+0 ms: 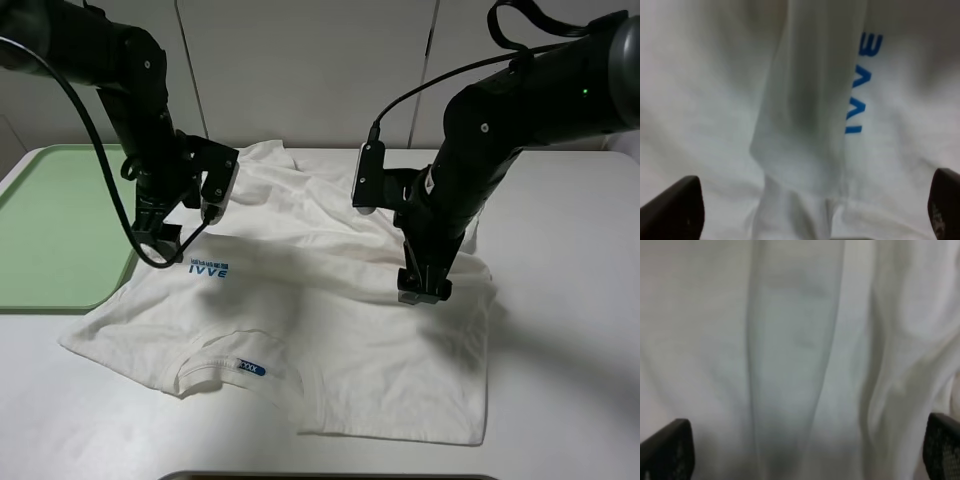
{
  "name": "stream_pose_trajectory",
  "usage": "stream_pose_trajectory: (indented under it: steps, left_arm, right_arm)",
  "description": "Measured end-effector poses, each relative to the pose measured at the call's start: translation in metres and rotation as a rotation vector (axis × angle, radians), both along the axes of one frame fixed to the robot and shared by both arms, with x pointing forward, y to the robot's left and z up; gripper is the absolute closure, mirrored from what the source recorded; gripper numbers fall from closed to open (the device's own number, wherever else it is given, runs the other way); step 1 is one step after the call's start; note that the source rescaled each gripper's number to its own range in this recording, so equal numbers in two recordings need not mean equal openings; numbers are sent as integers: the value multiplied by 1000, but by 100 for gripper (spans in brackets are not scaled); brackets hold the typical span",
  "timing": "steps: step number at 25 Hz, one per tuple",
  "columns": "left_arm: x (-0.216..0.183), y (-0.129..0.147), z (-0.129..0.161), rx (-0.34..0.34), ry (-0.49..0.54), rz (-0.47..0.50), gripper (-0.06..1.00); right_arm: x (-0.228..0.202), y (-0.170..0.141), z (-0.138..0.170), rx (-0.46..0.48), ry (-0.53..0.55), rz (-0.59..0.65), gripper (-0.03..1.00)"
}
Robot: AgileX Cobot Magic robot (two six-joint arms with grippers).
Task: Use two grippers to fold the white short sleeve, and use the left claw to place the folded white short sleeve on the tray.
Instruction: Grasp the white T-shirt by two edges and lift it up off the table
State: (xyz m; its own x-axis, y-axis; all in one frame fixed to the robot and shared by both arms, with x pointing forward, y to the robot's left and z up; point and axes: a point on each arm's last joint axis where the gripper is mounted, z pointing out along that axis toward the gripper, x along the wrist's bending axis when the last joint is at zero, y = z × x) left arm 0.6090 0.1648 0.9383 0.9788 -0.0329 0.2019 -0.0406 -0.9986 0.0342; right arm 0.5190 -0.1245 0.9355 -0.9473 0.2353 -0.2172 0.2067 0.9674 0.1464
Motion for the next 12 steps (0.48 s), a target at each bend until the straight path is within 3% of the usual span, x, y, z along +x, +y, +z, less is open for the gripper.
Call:
stream_pose_trajectory:
  steps: [12]
  left_arm:
    - [5, -5, -30, -17, 33, -46, 7]
  right_arm:
    - [6, -2, -1, 14, -39, 0, -3]
